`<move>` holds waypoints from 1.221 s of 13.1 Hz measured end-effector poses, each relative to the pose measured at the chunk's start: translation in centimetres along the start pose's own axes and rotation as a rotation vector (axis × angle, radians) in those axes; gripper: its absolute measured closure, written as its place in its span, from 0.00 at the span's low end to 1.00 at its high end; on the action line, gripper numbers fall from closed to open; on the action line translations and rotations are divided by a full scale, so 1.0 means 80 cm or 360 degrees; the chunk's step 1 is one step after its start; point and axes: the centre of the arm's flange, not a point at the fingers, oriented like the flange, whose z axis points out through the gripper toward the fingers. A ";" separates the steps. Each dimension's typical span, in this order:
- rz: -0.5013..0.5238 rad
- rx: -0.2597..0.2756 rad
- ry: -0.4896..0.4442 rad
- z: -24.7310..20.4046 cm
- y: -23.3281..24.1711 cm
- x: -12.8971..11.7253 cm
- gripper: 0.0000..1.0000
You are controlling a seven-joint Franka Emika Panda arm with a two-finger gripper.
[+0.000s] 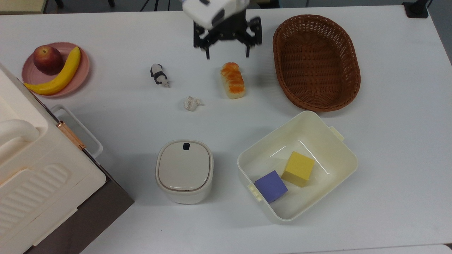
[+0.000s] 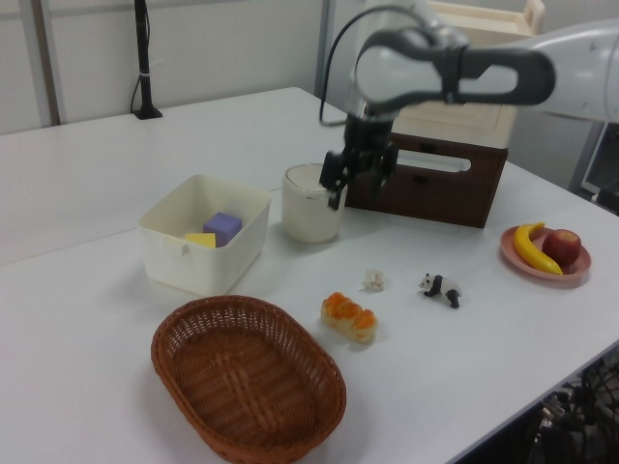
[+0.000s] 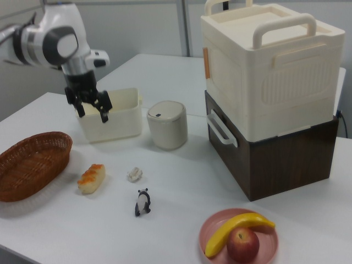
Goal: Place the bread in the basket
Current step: 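Lower the open gripper over the orange-topped bread roll, then close the gripper on the bread roll and lift it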
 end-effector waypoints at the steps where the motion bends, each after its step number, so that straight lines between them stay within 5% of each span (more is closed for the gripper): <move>1: -0.0019 -0.0006 -0.0003 0.031 -0.008 0.003 0.00; 4: -0.0081 -0.0058 -0.0094 0.113 -0.021 -0.017 0.00; 16: -0.0242 -0.0184 -0.0377 0.239 -0.049 -0.048 0.00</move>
